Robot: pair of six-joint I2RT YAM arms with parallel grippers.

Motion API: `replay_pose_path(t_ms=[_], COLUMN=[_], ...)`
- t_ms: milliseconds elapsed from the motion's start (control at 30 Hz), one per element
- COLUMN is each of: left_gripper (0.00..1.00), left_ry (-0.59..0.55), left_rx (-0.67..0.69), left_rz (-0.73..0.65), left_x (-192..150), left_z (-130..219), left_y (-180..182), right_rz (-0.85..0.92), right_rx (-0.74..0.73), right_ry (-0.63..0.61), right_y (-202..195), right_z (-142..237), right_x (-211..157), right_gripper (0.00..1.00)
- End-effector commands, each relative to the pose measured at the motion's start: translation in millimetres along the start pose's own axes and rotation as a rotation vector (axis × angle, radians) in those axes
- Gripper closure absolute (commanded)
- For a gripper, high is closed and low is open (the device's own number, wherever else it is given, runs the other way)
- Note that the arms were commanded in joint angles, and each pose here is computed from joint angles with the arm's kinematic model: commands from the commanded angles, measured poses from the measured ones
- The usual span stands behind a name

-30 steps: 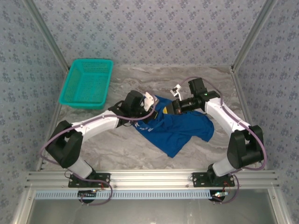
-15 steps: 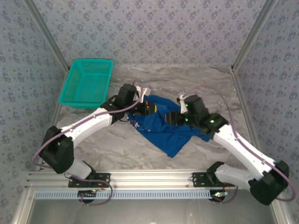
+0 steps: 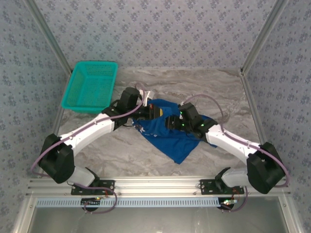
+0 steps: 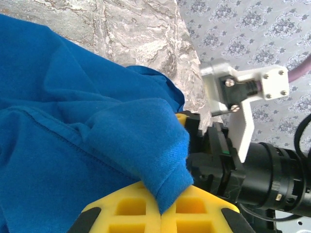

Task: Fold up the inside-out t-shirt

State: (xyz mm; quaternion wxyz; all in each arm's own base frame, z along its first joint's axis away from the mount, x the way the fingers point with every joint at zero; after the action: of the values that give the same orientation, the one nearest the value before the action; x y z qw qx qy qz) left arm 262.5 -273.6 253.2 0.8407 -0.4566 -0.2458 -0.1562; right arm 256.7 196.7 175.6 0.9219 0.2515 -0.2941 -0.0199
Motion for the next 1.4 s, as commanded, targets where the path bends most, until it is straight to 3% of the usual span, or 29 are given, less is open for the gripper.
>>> replay_pose_path(t_ms=[0,233,267,333,400,500,600,700,1000,1100,1200,1367], left_gripper=[1.0,1.0,1.0,1.0,1.0,1.0,1.0,1.0,0.99,0.74,0.57,0.39], left_ry=[-0.026,-0.031,-0.037,-0.049,-0.074,-0.11,-0.13,-0.128,-0.088,-0.034,-0.085,-0.228], left_rx=[-0.045,-0.061,-0.056,-0.043,0.001,0.05,0.039,0.018,0.271,0.339,0.37,0.182], left_rz=[-0.019,-0.03,-0.032,-0.038,-0.04,-0.012,0.071,0.135,0.11,0.05,-0.105,-0.424], left_x=[4,6,7,7,7,7,6,4,-3,-6,-4,-15], left_z=[7,10,12,16,21,31,34,36,30,29,47,71], left_y=[-9,-14,-14,-15,-10,5,24,38,74,79,61,8], right_rz=[0.01,0.048,0.059,0.062,0.045,0.029,0.107,0.192,0.346,0.369,0.37,0.38], right_rx=[0.095,0.003,0.02,0.103,0.246,0.529,0.747,0.85,1.068,1.023,0.939,0.897], right_ry=[0.016,-0.002,-0.004,0.008,0.035,-0.001,-0.039,-0.035,0.018,0.054,0.062,0.082], right_y=[12,-6,-4,-2,-2,-1,12,24,48,49,42,38], right_z=[-10,-24,-27,-29,-22,11,52,83,123,119,114,108], right_x=[-2,-2,1,7,15,29,34,31,30,28,32,36], right_gripper=[0.25,0.26,0.32,0.59,0.78,0.97,1.0,0.99,1.0,0.99,0.97,0.97])
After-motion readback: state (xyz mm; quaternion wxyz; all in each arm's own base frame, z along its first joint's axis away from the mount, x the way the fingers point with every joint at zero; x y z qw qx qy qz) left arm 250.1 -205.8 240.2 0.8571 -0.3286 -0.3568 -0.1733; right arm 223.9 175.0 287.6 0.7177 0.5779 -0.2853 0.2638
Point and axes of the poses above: each hand's point on the last joint's axis, 136 mm out from that joint toward the fingers, its own z axis back along the fingers, its own y axis along the line the jaws close on, x = y × z, the point moved 7 cm from there along z, back along the fingers, and after that the axes turned 5 degrees about -z, right-handed, at the moved point
